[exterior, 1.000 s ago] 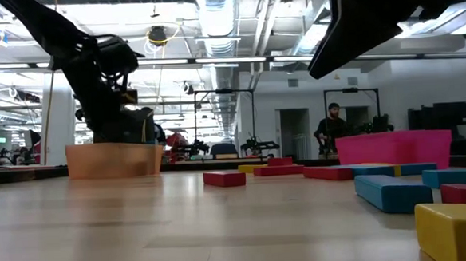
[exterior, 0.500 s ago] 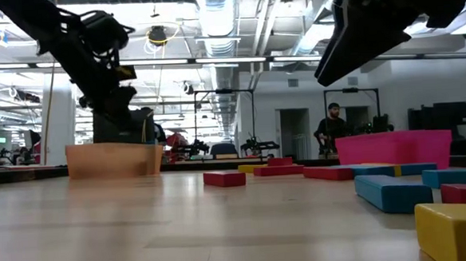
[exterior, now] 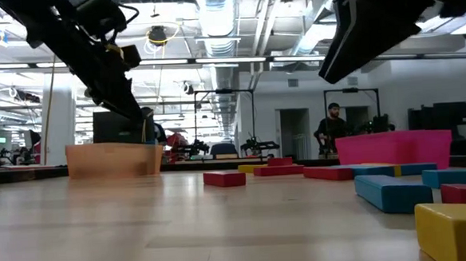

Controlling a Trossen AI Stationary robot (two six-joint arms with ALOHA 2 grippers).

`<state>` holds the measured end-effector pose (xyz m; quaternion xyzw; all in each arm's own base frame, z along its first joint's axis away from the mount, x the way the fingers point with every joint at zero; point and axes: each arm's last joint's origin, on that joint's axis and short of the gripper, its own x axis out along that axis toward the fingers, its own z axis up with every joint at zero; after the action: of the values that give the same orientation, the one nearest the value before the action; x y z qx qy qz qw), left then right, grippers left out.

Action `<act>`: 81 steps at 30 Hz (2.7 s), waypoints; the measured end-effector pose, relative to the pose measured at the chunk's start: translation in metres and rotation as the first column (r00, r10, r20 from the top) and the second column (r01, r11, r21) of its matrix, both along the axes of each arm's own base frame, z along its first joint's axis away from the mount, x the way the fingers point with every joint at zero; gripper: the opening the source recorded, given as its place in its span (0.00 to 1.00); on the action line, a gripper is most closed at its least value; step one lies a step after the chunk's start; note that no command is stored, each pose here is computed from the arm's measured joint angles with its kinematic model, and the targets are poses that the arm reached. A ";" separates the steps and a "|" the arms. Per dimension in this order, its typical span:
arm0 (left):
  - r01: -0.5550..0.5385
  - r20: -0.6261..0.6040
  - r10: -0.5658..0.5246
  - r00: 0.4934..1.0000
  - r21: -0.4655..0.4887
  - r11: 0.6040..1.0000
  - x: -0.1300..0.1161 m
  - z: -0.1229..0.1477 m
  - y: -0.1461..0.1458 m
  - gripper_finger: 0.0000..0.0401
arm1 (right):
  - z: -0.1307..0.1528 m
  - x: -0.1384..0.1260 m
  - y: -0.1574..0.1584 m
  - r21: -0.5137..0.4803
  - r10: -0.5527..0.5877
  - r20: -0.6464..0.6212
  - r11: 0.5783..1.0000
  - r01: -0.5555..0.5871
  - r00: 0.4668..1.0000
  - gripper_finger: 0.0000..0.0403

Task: Sort blocks
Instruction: Put the red rectangle block into the green bin

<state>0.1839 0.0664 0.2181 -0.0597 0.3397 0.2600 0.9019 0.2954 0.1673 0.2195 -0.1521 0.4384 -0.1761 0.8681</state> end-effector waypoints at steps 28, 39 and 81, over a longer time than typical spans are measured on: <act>0.449 0.161 -0.444 0.881 0.012 0.894 0.021 0.009 -0.098 0.42 | 0.031 -0.018 0.012 0.197 0.155 0.020 0.968 -0.156 0.988 0.43; 0.541 0.111 -0.535 0.838 -0.033 0.840 0.032 -0.007 -0.116 0.42 | 0.032 -0.026 0.029 0.249 0.225 0.031 0.942 -0.226 0.974 0.43; 0.764 0.258 -0.737 0.625 -0.012 0.645 0.053 -0.019 -0.163 0.42 | -0.036 0.016 0.016 0.210 0.546 -0.291 0.838 -0.504 0.786 0.55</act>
<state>0.2367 -0.0963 0.1992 0.0039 0.2419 -0.1696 0.9554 0.3117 0.1835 0.1836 -0.2433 0.5313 0.1285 0.8013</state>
